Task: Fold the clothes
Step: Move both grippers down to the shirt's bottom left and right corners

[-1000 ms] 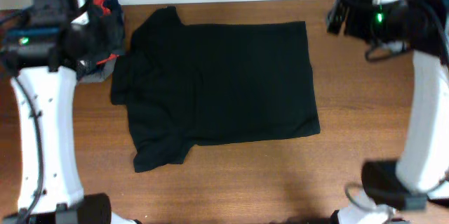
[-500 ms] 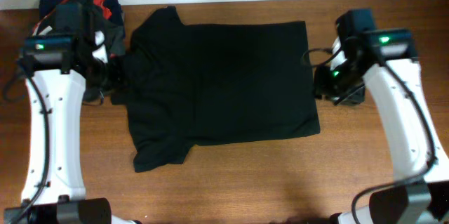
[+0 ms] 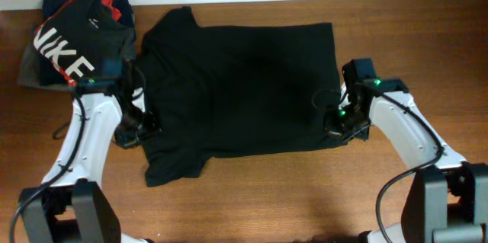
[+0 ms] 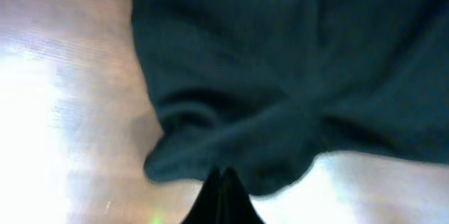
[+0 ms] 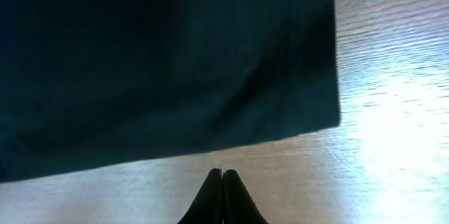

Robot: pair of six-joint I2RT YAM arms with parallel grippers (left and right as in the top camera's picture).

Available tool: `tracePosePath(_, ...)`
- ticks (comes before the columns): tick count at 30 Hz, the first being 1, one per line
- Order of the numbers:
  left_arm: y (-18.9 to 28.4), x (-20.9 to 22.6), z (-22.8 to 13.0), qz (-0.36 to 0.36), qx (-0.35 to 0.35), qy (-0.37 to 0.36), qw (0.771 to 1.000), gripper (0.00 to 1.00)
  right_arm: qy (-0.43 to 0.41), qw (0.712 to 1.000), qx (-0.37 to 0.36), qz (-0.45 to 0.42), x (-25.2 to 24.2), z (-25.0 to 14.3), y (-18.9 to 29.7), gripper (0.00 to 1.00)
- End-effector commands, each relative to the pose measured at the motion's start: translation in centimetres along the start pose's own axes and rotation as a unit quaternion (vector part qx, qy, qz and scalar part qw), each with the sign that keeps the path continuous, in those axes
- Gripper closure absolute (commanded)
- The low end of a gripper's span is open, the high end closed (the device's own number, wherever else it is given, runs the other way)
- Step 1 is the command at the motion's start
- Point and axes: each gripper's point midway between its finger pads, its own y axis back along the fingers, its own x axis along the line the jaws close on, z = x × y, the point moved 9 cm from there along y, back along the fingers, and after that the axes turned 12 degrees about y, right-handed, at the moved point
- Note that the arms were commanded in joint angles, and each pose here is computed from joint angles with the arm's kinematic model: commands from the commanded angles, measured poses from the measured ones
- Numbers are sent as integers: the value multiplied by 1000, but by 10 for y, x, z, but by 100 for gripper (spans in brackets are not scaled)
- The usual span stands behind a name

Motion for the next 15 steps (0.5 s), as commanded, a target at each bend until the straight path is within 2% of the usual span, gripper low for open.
tracePosePath(1, -15, 3, -6, -3, 10, 3, 1000, 99, -13, 1000, 1, 13, 3, -5, -8, 96)
tracePosePath(15, -38, 8, -6, 5, 2, 10, 1000, 99, -17, 999, -42, 25, -1, 4, -41, 96)
